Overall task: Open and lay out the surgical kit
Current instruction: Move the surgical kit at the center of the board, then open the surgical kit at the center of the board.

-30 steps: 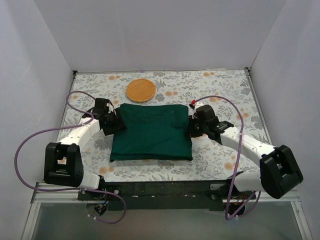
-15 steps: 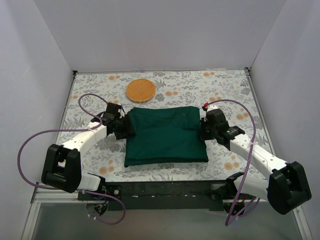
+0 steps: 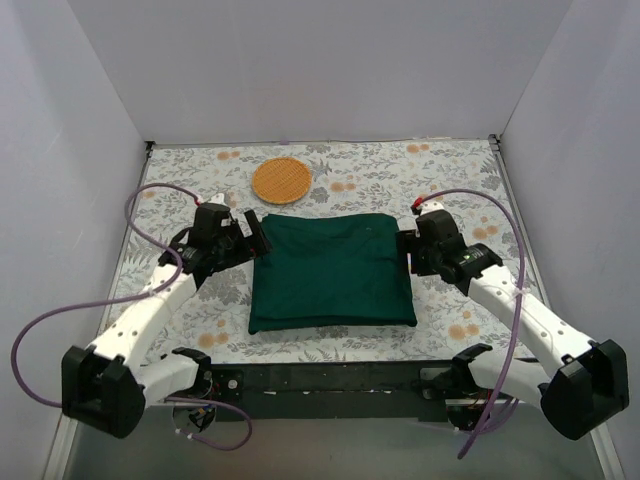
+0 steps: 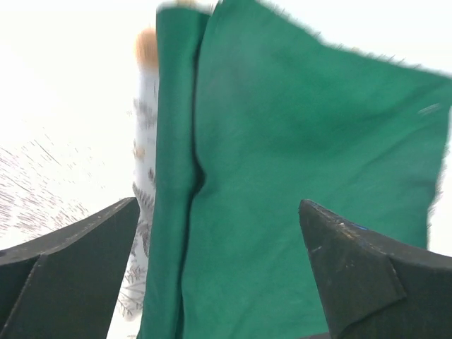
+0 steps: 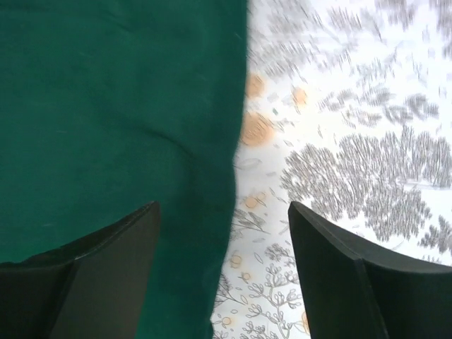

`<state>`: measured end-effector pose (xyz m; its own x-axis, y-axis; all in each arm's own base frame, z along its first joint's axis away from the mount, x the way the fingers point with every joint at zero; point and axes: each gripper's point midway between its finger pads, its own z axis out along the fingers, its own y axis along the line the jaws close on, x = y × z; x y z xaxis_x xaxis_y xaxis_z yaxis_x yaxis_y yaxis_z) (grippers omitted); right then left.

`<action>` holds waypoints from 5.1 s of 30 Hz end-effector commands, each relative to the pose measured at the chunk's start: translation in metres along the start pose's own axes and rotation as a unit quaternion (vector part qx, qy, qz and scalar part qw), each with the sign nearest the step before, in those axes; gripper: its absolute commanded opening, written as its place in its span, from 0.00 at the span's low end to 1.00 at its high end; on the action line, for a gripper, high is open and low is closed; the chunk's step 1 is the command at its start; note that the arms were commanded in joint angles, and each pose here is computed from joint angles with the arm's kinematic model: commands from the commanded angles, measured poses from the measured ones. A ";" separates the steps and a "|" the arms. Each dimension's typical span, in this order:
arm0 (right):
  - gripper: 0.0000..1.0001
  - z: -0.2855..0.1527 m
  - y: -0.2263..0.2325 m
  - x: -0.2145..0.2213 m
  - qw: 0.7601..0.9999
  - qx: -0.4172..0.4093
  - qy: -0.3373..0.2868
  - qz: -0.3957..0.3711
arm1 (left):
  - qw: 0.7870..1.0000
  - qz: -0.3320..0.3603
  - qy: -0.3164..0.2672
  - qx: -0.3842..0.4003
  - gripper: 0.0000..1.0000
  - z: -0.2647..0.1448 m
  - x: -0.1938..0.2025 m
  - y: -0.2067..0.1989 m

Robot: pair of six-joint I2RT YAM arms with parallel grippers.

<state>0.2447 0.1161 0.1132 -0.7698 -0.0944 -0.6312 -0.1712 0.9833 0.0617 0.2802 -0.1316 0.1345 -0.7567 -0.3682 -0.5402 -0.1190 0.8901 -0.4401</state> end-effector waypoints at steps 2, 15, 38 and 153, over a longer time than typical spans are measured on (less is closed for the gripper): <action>0.86 -0.045 0.057 -0.053 0.992 -0.071 -0.082 -0.062 | 0.988 0.013 -0.156 -0.002 0.98 -0.063 -0.062 -0.007; 0.85 -0.056 0.283 -0.031 0.915 -0.215 -0.122 -0.320 | 0.913 -0.006 -0.403 -0.068 0.98 -0.164 -0.094 0.053; 0.59 -0.023 0.384 0.048 0.823 -0.185 -0.104 -0.527 | 0.881 -0.046 -0.460 -0.102 0.98 -0.176 -0.092 0.082; 0.99 -0.212 -0.117 -0.135 0.871 0.107 -0.449 0.169 | 0.928 0.357 -0.075 0.071 0.89 -0.009 0.120 -0.255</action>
<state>0.2443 -0.0131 0.3411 -0.0028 0.2980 -0.9546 0.1469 0.9443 0.2944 0.2247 -0.3859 0.1814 -0.5958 0.1741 -0.7840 0.4556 0.8772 -0.1514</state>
